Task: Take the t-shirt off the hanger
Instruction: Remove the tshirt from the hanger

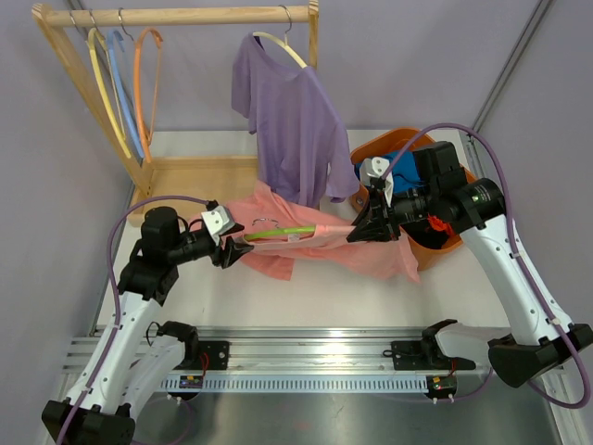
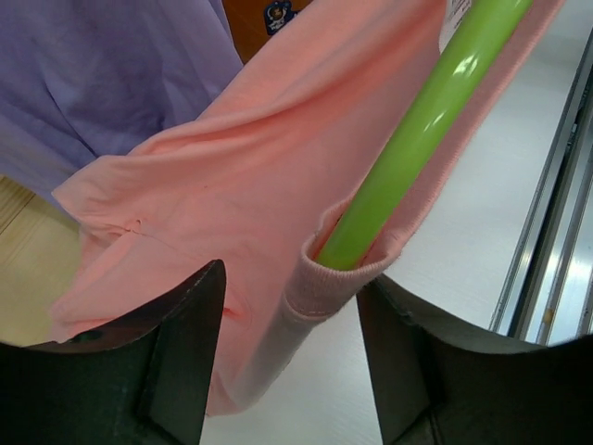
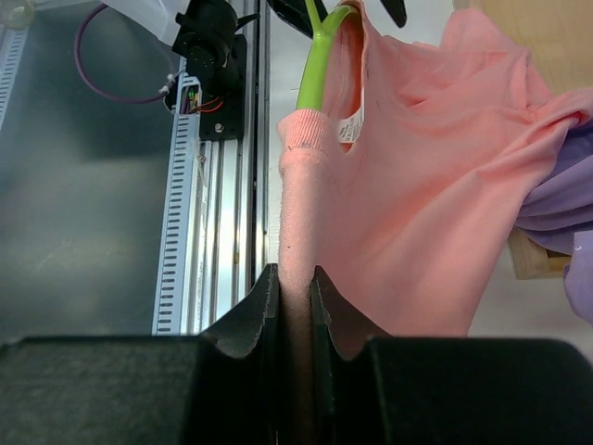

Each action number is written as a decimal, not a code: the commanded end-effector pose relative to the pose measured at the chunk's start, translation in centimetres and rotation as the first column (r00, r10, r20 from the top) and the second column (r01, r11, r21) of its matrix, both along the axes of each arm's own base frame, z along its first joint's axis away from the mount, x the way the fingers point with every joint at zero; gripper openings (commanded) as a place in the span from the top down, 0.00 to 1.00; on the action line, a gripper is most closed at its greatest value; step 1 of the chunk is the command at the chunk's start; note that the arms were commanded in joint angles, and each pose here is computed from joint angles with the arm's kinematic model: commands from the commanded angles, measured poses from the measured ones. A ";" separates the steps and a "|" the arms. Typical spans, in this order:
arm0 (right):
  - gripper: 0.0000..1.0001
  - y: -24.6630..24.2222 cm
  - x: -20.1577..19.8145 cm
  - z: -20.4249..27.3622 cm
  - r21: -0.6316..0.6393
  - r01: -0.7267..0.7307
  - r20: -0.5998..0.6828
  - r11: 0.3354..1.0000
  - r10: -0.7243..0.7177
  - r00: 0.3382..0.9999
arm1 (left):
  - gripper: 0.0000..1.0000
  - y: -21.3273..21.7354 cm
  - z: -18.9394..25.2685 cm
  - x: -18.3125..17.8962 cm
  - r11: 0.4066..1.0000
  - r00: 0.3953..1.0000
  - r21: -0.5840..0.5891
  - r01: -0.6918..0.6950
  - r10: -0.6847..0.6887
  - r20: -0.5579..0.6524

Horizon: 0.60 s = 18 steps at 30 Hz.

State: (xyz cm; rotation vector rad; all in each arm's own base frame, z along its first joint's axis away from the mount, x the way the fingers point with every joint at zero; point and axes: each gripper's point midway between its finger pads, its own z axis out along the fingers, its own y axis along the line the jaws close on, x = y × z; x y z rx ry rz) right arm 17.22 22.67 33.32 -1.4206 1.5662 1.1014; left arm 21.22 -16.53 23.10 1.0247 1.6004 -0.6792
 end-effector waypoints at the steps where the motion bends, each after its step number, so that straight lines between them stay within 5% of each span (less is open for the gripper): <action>1: 1.00 0.6 -0.9 3.0 0.093 -0.061 0.027 0.994 0.059 0.998 | 0.46 -0.8 2.5 0.3 0.998 0.994 -0.034 0.049 -0.046 0.102; 6: 1.00 0.7 -0.2 3.0 0.110 -0.042 -0.017 0.993 0.044 0.999 | 0.65 -1.4 2.9 -0.5 0.994 0.992 -0.063 0.092 -0.086 0.092; 12: 1.00 0.6 1.0 2.4 0.124 -0.021 -0.108 0.992 0.034 0.993 | 1.00 -2.2 3.1 -2.7 0.978 0.984 -0.108 0.176 -0.171 0.049; 18: 1.00 0.8 2.3 0.8 0.088 0.008 -0.146 0.996 0.005 0.989 | 1.00 -2.5 3.8 -3.9 0.970 0.981 -0.151 0.189 -0.192 -0.009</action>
